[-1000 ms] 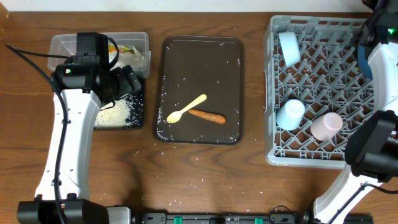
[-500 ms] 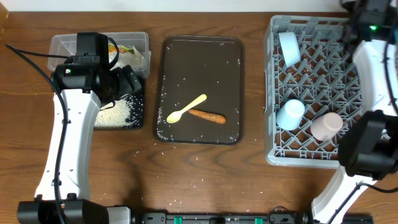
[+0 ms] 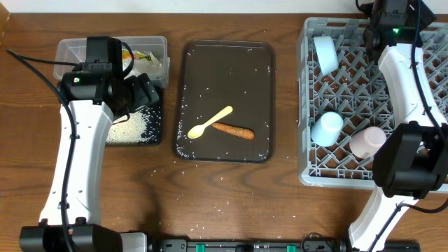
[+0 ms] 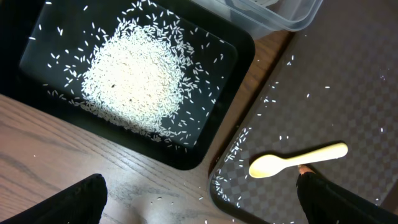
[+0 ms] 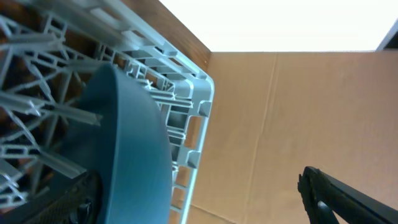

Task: Sort waste into correct bins and load items into the dishwasher rack
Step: 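Carry the blue plate right and stand it in the rack, then release the plate and withdraw the right gripper from the rack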

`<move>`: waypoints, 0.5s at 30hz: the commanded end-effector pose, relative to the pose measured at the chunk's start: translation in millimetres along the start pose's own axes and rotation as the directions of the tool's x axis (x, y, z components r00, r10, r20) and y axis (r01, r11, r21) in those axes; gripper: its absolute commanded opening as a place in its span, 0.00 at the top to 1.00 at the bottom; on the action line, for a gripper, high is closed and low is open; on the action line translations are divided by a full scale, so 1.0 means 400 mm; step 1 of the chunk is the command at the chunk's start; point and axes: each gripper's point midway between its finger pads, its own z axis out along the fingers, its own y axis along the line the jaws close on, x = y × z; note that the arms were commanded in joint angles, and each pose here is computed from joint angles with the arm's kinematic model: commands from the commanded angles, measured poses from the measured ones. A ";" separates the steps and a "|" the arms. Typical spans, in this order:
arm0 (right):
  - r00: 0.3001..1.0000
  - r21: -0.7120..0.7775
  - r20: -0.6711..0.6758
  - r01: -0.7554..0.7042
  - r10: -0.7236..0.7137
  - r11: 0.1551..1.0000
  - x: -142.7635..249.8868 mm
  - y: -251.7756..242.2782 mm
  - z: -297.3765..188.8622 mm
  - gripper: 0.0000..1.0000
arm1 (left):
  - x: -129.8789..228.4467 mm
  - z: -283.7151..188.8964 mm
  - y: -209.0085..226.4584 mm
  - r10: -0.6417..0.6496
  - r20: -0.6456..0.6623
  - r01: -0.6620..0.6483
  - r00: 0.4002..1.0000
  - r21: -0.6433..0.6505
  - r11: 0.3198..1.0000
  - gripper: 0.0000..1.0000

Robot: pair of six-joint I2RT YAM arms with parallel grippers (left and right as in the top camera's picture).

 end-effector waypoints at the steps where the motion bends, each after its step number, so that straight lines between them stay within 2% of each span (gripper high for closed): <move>1: 0.987 0.004 0.033 -0.155 0.154 0.988 -0.017 -0.016 -0.034 0.01 | -0.002 0.004 0.009 -0.001 -0.002 0.001 1.000 -0.016 1.000 0.00; 5: 0.948 -0.065 0.143 -0.279 0.285 0.958 -0.067 -0.038 -0.112 0.01 | -0.002 0.004 0.009 -0.001 -0.002 0.001 1.000 -0.016 1.000 0.00; 9: 0.843 -0.294 0.262 -0.393 0.469 0.871 -0.151 -0.011 -0.251 0.01 | -0.002 0.004 0.009 -0.001 -0.002 0.001 1.000 -0.016 1.000 0.00; 11: 0.807 -0.420 0.282 -0.383 0.519 0.823 -0.182 0.025 -0.323 0.01 | -0.002 0.004 0.009 -0.001 -0.002 0.001 1.000 -0.016 1.000 0.00; 15: 0.786 -0.646 0.307 -0.242 0.536 0.724 -0.227 0.129 -0.479 0.01 | -0.002 0.004 0.009 -0.001 -0.002 0.001 1.000 -0.016 1.000 0.01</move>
